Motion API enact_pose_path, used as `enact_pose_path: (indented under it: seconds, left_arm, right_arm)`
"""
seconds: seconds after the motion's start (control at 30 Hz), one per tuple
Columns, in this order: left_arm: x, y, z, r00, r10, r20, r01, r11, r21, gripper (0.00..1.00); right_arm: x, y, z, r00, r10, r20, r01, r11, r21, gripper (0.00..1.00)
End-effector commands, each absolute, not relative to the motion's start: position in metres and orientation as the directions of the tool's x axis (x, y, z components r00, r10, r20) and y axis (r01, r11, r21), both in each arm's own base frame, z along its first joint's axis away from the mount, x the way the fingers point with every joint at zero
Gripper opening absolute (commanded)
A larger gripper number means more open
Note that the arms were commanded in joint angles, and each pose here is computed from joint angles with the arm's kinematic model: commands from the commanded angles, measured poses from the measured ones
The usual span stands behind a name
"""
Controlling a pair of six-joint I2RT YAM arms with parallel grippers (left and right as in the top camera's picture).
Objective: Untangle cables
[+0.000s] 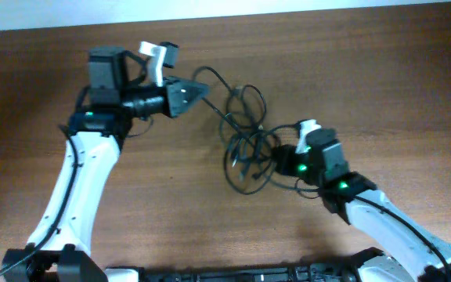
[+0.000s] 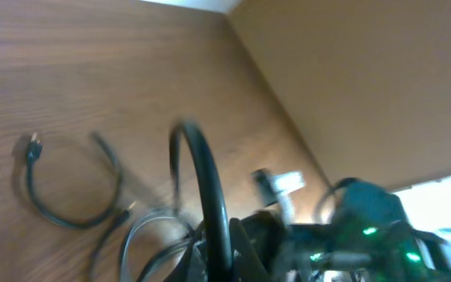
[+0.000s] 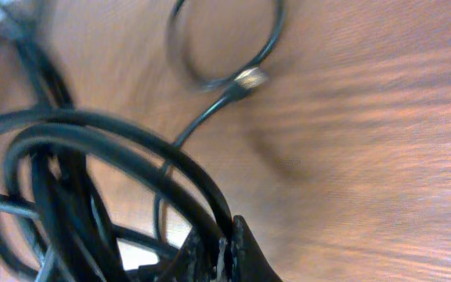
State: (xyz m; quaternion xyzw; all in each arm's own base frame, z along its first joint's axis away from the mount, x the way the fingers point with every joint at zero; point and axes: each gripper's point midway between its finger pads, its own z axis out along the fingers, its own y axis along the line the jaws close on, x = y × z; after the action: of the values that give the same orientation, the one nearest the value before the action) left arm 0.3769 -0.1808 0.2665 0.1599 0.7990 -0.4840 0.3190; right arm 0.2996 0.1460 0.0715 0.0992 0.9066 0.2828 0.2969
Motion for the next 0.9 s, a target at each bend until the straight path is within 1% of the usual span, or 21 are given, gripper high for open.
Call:
enact_pose_path:
  seconds: [0.0,0.1,0.13,0.17,0.23,0.3,0.33,0.37,0.4,0.43,0.47,0.5,0.53,0.6,0.67,0.7,0.73,0.77,0.8,0.83,0.87]
  left_arm:
    - [0.407,-0.068,0.324,-0.539,-0.241,-0.807,0.423,0.751,-0.507,0.00]
    - [0.408,0.022,0.341,-0.412,-0.330,-0.850,0.193,0.879,-0.435,0.00]
    - [0.408,0.037,0.341,-0.398,-0.344,-0.851,0.154,0.889,-0.431,0.00]
    - [0.405,0.028,0.341,-0.416,-0.342,-0.843,0.198,0.870,-0.451,0.00]
    - [0.394,-0.027,0.351,-0.461,-0.286,-0.840,0.402,0.776,-0.486,0.00]
    - [0.376,-0.098,0.363,-0.481,-0.193,-0.855,0.603,0.635,-0.483,0.00]
    - [0.371,-0.133,0.359,-0.495,-0.150,-0.856,0.630,0.616,-0.473,0.00]
    - [0.378,-0.144,0.342,-0.520,-0.136,-0.843,0.553,0.698,-0.454,0.20]
    - [0.384,-0.141,0.325,-0.544,-0.130,-0.829,0.457,0.782,-0.423,0.45]
    - [0.387,-0.132,0.302,-0.577,-0.112,-0.809,0.319,0.881,-0.349,0.71]
    - [0.385,-0.122,0.288,-0.600,-0.096,-0.794,0.234,0.928,-0.289,0.99]
    - [0.379,-0.112,0.272,-0.637,-0.072,-0.767,0.157,0.963,-0.220,0.99]
    - [0.372,-0.109,0.261,-0.669,-0.057,-0.741,0.134,0.971,-0.197,0.99]
    - [0.365,-0.108,0.242,-0.714,-0.056,-0.698,0.118,0.973,-0.199,0.99]
    - [0.370,-0.111,0.224,-0.752,-0.174,-0.636,0.019,0.958,-0.285,0.99]
    - [0.377,-0.126,0.213,-0.778,-0.186,-0.600,0.039,0.939,-0.342,0.99]
    - [0.385,-0.148,0.200,-0.805,-0.152,-0.574,0.112,0.910,-0.399,0.96]
    - [0.390,-0.189,0.188,-0.791,0.028,-0.611,0.354,0.836,-0.420,0.91]
    - [0.392,-0.217,0.174,-0.745,0.152,-0.650,0.506,0.764,-0.400,0.90]
    - [0.397,-0.225,0.159,-0.731,0.196,-0.653,0.533,0.762,-0.368,0.86]
    - [0.402,-0.229,0.133,-0.744,0.226,-0.629,0.514,0.794,-0.323,0.79]
  right_arm:
    - [0.289,0.052,0.053,-0.724,0.533,-0.438,0.318,0.821,0.473,0.04]
    - [0.273,-0.012,0.058,-0.610,0.673,-0.418,0.503,0.737,0.452,0.04]
    - [0.273,-0.015,0.061,-0.596,0.699,-0.396,0.507,0.710,0.489,0.04]
    - [0.277,0.002,0.069,-0.626,0.693,-0.357,0.437,0.691,0.576,0.04]
    - [0.287,0.031,0.087,-0.681,0.635,-0.364,0.285,0.688,0.667,0.22]
    - [0.292,0.042,0.095,-0.693,0.603,-0.395,0.220,0.699,0.681,0.25]
    - [0.292,0.048,0.096,-0.703,0.590,-0.398,0.204,0.703,0.681,0.26]
    - [0.291,0.052,0.096,-0.713,0.582,-0.392,0.196,0.702,0.685,0.28]
    - [0.290,0.055,0.097,-0.721,0.575,-0.387,0.185,0.698,0.692,0.34]
    - [0.289,0.056,0.097,-0.725,0.573,-0.382,0.183,0.695,0.695,0.43]
    - [0.289,0.056,0.096,-0.725,0.571,-0.384,0.182,0.697,0.694,0.50]
    - [0.289,0.056,0.096,-0.725,0.571,-0.384,0.182,0.697,0.694,0.56]
    - [0.289,0.056,0.096,-0.725,0.571,-0.384,0.182,0.697,0.694,0.58]
    - [0.289,0.056,0.096,-0.726,0.572,-0.383,0.183,0.697,0.694,0.59]
    - [0.289,0.056,0.095,-0.727,0.572,-0.379,0.186,0.696,0.693,0.59]
    - [0.289,0.056,0.094,-0.729,0.572,-0.376,0.189,0.696,0.693,0.59]
    - [0.288,0.056,0.092,-0.731,0.573,-0.371,0.193,0.695,0.692,0.59]
    - [0.288,0.056,0.090,-0.736,0.573,-0.362,0.201,0.694,0.691,0.59]
    - [0.287,0.057,0.088,-0.739,0.573,-0.354,0.207,0.694,0.690,0.59]
    - [0.286,0.057,0.086,-0.741,0.573,-0.349,0.212,0.693,0.689,0.59]
    - [0.285,0.057,0.085,-0.744,0.574,-0.343,0.217,0.693,0.687,0.59]
